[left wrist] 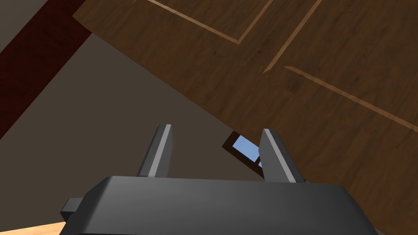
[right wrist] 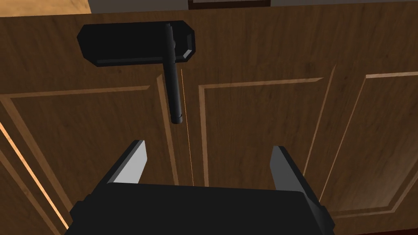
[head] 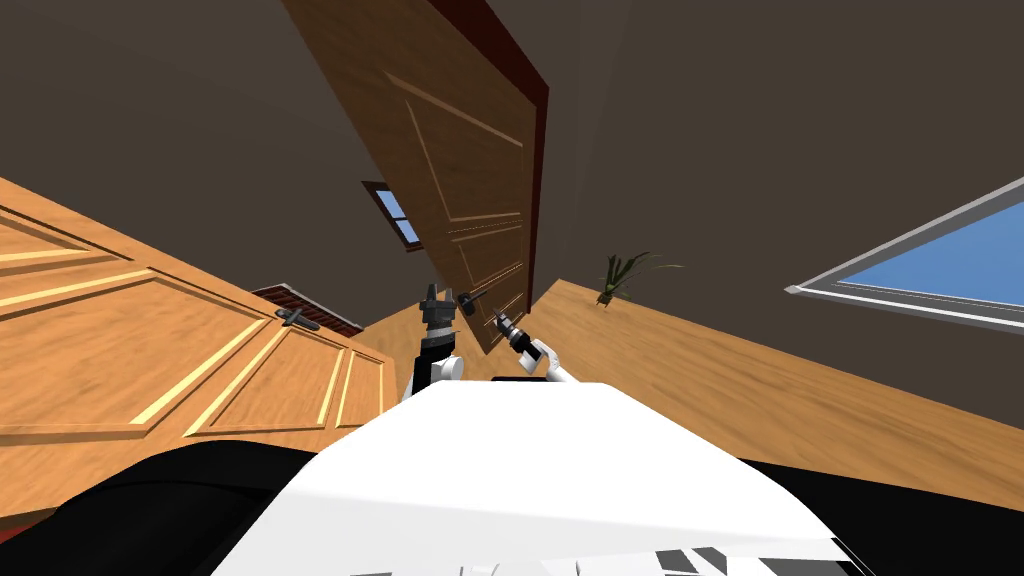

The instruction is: Push the door open

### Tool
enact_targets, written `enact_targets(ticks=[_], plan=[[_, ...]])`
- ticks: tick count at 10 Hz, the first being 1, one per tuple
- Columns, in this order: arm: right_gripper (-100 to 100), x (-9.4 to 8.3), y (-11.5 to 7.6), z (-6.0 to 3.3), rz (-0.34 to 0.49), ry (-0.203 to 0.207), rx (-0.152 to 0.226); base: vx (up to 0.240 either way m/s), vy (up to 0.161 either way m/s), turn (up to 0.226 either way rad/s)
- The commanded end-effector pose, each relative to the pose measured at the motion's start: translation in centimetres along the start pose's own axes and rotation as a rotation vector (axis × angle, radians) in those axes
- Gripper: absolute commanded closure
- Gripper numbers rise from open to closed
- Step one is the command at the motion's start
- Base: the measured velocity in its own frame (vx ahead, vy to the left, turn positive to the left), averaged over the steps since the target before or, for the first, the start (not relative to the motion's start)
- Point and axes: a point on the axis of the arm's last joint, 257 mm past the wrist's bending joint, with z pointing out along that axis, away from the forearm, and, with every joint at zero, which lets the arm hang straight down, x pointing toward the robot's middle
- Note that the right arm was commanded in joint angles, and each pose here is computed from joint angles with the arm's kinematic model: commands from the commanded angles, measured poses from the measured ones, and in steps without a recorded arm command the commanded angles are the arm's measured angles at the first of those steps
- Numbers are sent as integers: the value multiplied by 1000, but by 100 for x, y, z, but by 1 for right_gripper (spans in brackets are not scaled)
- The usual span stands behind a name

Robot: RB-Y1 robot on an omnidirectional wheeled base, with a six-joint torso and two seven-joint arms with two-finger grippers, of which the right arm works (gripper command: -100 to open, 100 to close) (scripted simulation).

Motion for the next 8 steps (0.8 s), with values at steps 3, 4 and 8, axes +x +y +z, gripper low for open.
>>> enact_targets(ticks=[3,4,8], plan=[[-100,133,-257,34,-23,46,60,101,83,-77],[-100,169,-330,39,-32,59,78,178,126,-102],[-100,230,-475,35,-49,84,112,125,104,-64]])
